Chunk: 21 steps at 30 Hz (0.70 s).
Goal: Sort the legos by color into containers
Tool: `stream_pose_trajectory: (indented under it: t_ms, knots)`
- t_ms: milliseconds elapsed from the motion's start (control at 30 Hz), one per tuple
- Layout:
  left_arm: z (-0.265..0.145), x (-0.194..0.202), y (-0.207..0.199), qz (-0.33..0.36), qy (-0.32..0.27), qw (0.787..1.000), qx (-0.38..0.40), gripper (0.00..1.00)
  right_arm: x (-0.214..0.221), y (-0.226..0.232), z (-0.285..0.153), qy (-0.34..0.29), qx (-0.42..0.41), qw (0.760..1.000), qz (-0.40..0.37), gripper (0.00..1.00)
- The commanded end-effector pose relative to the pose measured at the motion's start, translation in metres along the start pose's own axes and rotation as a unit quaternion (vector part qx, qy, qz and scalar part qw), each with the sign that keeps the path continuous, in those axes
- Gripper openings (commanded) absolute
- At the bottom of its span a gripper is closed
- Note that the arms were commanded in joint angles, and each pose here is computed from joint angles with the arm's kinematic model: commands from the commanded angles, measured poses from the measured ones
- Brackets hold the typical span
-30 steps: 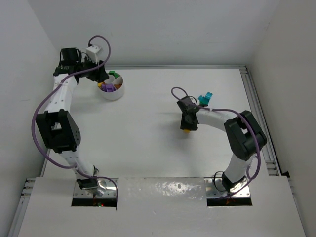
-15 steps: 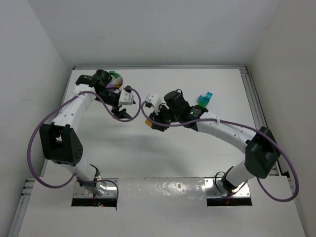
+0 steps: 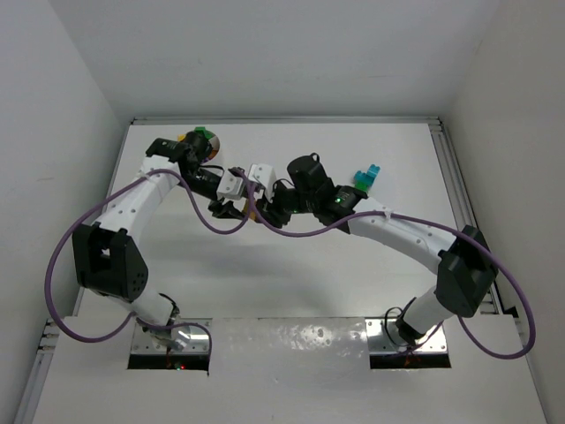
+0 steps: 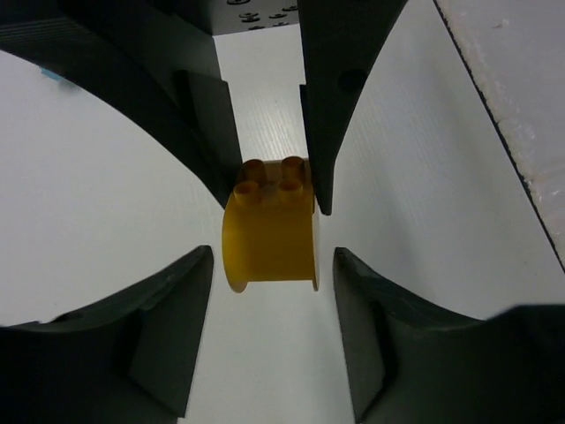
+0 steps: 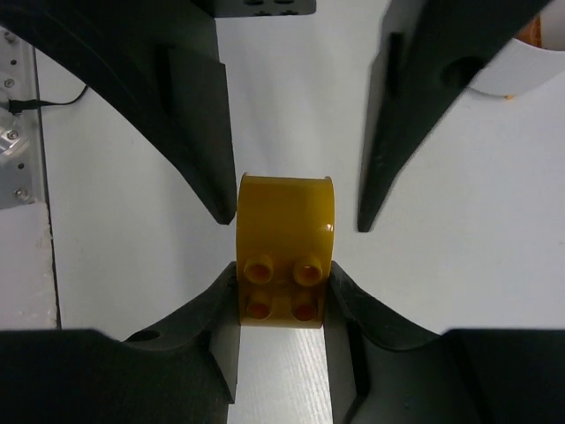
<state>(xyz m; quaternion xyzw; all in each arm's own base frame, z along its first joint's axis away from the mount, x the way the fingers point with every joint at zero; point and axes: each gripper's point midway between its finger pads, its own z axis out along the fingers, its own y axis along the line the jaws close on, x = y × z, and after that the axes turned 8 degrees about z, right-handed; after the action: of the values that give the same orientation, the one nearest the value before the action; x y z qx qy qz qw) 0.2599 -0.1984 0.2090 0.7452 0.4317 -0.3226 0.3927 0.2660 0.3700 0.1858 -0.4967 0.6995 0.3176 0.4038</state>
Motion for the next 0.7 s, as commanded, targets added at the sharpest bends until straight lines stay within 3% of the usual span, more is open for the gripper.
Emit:
stream_pose_trajectory:
  t_ms: [0, 233, 367, 400, 433, 500, 533, 633, 667]
  knots:
    - [0.001, -0.023, -0.002, 0.003, -0.031, 1.0, -0.004, 0.5, -0.022, -0.006, 0.004, -0.034, 0.013, 0.999, -0.028, 0.0]
    - [0.004, -0.027, -0.006, -0.025, -0.046, 0.999, -0.003, 0.26, -0.024, -0.014, 0.003, -0.048, 0.038, 0.998, -0.026, 0.0]
    - [0.004, -0.04, -0.004, -0.05, -0.076, 0.996, -0.008, 0.0, -0.018, -0.018, 0.003, -0.043, 0.054, 0.998, -0.011, 0.0]
    - [0.004, -0.042, -0.003, -0.056, -0.08, 0.995, -0.009, 0.0, -0.015, -0.02, 0.003, -0.041, 0.061, 0.997, -0.005, 0.01]
    - [0.003, -0.043, -0.003, -0.085, -0.08, 0.993, -0.01, 0.0, -0.015, -0.021, 0.003, -0.047, 0.067, 0.997, 0.0, 0.16]
    - [0.002, -0.031, 0.011, -0.114, -0.058, 0.991, -0.03, 0.0, -0.012, -0.031, 0.0, -0.05, 0.1, 0.993, 0.02, 0.31]
    - [0.002, -0.026, 0.012, -0.176, -0.049, 0.982, -0.038, 0.0, -0.005, -0.035, -0.001, -0.045, 0.116, 0.992, 0.03, 0.37]
    - [-0.012, -0.003, 0.039, -0.205, -0.022, 0.974, -0.099, 0.0, 0.004, -0.056, -0.013, -0.048, 0.195, 0.977, 0.079, 0.74]
    - [-0.017, 0.001, 0.045, -0.211, -0.022, 0.97, -0.115, 0.0, 0.008, -0.062, -0.017, -0.047, 0.214, 0.972, 0.09, 0.77]
